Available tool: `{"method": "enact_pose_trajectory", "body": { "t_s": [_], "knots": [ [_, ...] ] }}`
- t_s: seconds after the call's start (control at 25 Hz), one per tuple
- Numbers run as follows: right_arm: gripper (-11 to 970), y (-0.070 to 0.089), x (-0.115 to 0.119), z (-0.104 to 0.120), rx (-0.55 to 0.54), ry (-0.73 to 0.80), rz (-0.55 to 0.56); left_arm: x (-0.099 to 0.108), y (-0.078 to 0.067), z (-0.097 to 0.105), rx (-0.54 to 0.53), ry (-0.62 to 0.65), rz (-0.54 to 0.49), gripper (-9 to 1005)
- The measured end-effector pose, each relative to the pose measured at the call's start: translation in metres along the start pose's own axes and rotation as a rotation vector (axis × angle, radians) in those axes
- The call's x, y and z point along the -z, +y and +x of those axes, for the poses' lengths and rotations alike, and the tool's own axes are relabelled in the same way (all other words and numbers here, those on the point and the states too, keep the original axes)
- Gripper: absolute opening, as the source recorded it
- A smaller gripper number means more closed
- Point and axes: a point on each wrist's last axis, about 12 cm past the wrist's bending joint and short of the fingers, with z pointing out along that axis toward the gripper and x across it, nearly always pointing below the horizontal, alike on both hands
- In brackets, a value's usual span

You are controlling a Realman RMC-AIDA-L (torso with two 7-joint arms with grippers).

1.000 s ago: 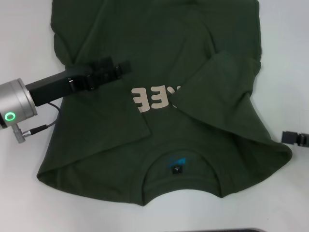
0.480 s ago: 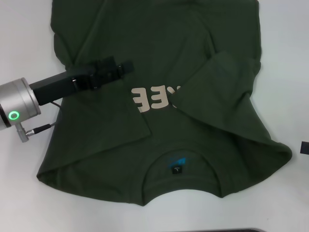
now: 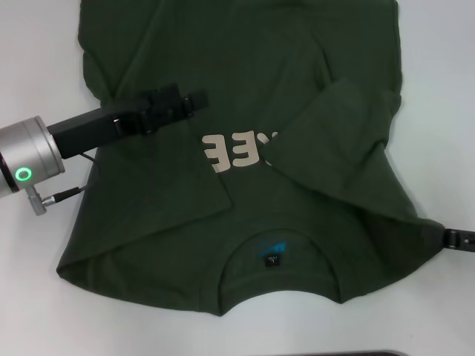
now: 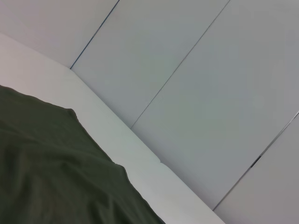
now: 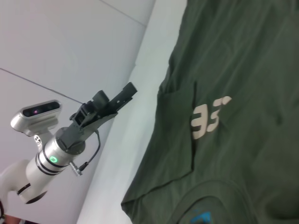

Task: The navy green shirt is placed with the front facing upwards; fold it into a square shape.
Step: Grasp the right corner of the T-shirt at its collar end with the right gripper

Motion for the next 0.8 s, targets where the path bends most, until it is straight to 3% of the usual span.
{"method": "enact_pose_trajectory", "body": {
  "t_s": [0.28,0.8],
  "knots": [
    [646,-0.004,-0.015,0.007,-0.037,-0.015,0.006,-0.001,0.0,0.0,-0.013,0.001,0.001,879],
    [647,-0.012,0.001,0.023,-0.104,-0.149,0.058,-0.004,0.0,-0.003,-0.027,0.009,0.006,878]
  ]
}}
